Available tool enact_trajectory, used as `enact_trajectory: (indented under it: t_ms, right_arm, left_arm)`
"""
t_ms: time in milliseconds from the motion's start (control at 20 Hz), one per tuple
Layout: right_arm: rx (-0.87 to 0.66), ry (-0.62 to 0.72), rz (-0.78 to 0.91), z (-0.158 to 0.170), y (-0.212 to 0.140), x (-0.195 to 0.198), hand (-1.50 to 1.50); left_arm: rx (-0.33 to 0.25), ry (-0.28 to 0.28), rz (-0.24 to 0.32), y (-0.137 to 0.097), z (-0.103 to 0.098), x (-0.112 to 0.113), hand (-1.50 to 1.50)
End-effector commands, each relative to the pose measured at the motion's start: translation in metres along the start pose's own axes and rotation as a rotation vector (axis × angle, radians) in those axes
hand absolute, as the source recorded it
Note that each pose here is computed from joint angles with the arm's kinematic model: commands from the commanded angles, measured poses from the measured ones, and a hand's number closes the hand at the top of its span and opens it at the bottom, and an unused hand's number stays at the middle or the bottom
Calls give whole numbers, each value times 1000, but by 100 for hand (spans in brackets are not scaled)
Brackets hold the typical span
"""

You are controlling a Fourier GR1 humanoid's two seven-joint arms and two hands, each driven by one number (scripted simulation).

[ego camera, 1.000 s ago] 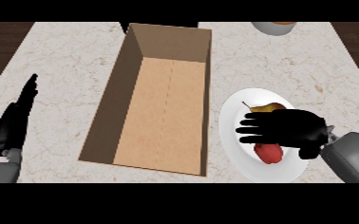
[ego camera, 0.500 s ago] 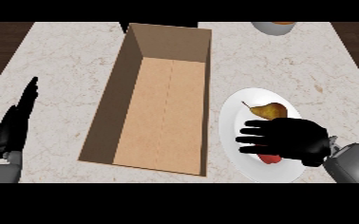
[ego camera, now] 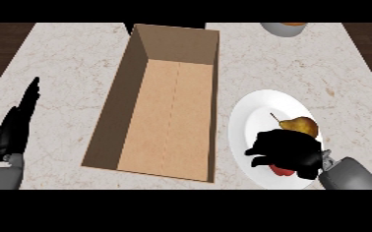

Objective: Pick the bell pepper from the plate and place it in the cardboard box

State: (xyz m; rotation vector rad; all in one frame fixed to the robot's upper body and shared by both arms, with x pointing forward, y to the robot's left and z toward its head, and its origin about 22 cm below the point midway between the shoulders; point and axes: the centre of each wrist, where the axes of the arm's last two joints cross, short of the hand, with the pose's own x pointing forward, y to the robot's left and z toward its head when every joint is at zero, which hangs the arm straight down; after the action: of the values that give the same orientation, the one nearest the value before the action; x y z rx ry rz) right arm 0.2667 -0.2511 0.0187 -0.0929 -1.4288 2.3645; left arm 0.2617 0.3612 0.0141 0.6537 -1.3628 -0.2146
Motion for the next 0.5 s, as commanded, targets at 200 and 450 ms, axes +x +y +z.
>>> enact_trajectory:
  t_ms: [200, 450]
  right_arm:
    - [-213, 11, 91, -9, 5, -10, 150]
    - [-340, 11, 148, -15, -9, -13, 150]
  left_arm:
    - [-9, 14, 7, -6, 11, -5, 0]
    - [0, 5, 2, -3, 2, 4, 0]
